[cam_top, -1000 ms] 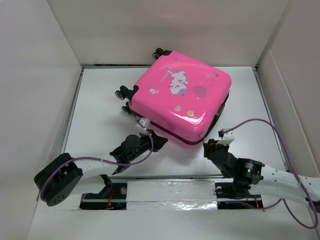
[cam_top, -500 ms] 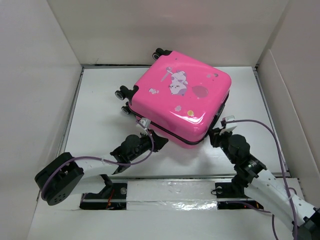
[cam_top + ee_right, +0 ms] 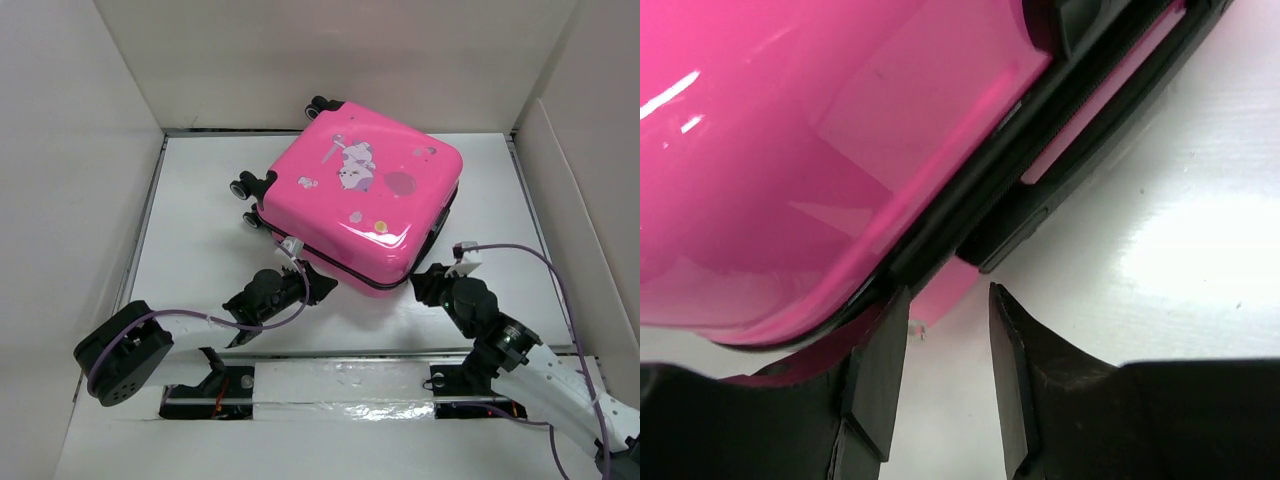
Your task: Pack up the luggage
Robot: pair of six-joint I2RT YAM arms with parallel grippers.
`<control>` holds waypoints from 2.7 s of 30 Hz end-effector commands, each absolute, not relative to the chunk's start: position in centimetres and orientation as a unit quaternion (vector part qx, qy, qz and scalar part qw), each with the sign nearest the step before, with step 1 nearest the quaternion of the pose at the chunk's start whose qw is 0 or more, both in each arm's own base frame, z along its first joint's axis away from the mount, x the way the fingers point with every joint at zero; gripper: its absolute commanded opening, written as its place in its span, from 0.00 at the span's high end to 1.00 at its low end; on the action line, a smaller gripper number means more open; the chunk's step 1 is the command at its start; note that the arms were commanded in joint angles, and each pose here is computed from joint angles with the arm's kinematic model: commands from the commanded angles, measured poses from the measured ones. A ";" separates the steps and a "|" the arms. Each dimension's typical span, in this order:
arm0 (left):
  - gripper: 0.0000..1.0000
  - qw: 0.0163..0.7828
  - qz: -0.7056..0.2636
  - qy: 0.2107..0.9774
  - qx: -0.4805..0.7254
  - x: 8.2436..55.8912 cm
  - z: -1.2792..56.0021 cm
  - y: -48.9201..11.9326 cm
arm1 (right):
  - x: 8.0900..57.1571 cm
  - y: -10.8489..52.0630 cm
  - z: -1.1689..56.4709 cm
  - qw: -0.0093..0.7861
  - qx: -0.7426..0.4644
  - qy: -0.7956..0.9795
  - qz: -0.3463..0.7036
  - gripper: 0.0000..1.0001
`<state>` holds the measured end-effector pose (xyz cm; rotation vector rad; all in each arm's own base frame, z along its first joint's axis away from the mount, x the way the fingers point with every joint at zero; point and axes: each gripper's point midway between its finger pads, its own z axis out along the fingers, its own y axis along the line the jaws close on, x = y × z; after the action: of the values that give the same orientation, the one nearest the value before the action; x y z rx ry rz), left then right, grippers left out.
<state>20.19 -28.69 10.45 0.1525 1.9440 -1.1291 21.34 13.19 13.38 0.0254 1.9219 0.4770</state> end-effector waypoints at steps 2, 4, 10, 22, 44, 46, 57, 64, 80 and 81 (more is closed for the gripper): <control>0.96 0.449 -0.480 0.751 0.064 20.7 12.9 -29.5 | 19.9 12.8 12.2 0.504 0.041 0.841 0.192 0.59; 0.96 0.448 -0.480 0.752 0.064 20.7 12.8 -29.5 | 19.6 13.0 12.2 0.493 0.040 0.848 0.191 0.61; 0.96 0.451 -0.478 0.751 0.063 20.7 12.9 -29.4 | 19.4 14.0 12.7 0.485 0.027 0.856 0.177 0.62; 0.96 0.451 -0.479 0.751 0.063 20.6 12.9 -29.3 | 22.4 14.9 13.9 0.559 -0.068 0.818 0.117 0.52; 0.97 0.442 -0.485 0.752 0.068 20.5 12.4 -29.8 | 23.1 16.9 17.2 0.643 -0.138 0.733 0.174 0.71; 0.97 0.444 -0.486 0.750 0.068 20.5 12.7 -29.8 | 23.4 17.0 17.3 0.646 -0.135 0.732 0.173 0.75; 0.97 0.464 -0.512 0.721 0.060 22.1 16.0 -32.0 | 22.2 19.0 14.4 0.593 -0.149 0.764 0.208 1.00; 0.97 0.473 -0.523 0.707 0.046 23.8 17.0 -34.1 | 17.3 21.3 12.2 0.506 -0.172 0.808 0.249 1.00; 0.98 0.477 -0.501 0.720 0.062 24.4 17.4 -38.7 | 16.5 31.7 19.6 0.546 -0.165 0.733 0.370 1.00; 0.96 0.479 -0.499 0.720 0.057 24.4 17.8 -38.3 | 17.2 31.9 20.1 0.560 -0.152 0.727 0.368 1.00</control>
<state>21.65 -37.15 11.99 0.2321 1.9335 -1.2070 19.40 23.94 11.82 -0.3884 1.9346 0.4244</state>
